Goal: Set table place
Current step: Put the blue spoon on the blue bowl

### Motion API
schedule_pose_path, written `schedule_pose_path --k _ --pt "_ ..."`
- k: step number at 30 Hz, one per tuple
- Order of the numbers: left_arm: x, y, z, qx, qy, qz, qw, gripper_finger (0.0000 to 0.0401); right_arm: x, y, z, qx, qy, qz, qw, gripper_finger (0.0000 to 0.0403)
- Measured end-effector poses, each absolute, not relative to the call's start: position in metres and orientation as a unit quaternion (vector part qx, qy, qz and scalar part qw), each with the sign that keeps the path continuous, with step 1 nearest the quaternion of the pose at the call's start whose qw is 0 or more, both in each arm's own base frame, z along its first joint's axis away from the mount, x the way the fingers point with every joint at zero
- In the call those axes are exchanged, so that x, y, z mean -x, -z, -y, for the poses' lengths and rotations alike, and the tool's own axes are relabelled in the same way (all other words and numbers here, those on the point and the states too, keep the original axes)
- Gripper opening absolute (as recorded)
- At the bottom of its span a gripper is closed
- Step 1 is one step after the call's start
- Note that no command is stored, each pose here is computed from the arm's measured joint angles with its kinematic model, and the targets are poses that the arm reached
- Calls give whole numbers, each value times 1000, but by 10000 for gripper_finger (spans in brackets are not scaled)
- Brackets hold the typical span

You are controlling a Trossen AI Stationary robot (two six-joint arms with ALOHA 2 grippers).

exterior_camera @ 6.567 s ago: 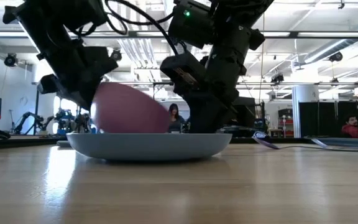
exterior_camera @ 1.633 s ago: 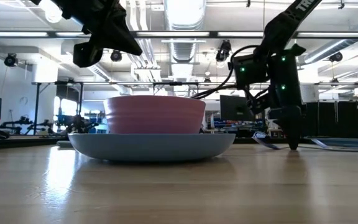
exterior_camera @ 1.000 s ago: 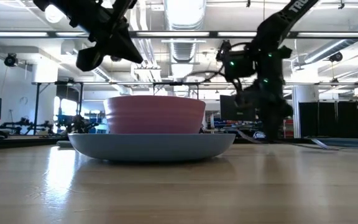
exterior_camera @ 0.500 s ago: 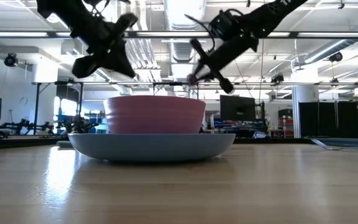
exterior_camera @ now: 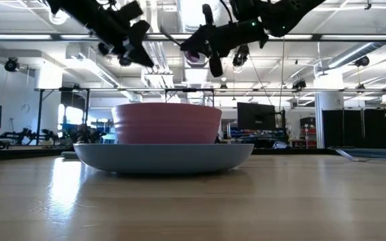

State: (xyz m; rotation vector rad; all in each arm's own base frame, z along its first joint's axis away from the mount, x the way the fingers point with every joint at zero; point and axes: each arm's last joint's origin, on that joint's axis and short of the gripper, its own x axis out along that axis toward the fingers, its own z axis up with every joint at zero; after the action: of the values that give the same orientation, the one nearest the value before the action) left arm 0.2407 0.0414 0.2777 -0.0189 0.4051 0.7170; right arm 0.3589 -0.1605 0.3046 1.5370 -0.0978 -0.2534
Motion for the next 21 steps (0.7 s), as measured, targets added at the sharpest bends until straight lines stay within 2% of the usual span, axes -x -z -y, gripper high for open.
schedule_pose_path --k 5,10,14,17,21 --pt "-240 -284 -39 -149 -466 -210 847 0 -362 -310 156 -702 104 49 703 12" --pt "-243 -288 -40 -213 -424 -226 851 0 -366 -317 149 -700 88 47 707 13" --pt "-246 -302 -36 -238 -415 -194 856 0 -367 -319 148 -690 89 44 717 13" --pt "-243 -317 -35 -200 -424 -145 872 0 -367 -318 148 -685 91 43 722 13" --pt "-235 -325 -42 6 -370 -109 923 0 -366 -314 148 -679 101 31 727 13"
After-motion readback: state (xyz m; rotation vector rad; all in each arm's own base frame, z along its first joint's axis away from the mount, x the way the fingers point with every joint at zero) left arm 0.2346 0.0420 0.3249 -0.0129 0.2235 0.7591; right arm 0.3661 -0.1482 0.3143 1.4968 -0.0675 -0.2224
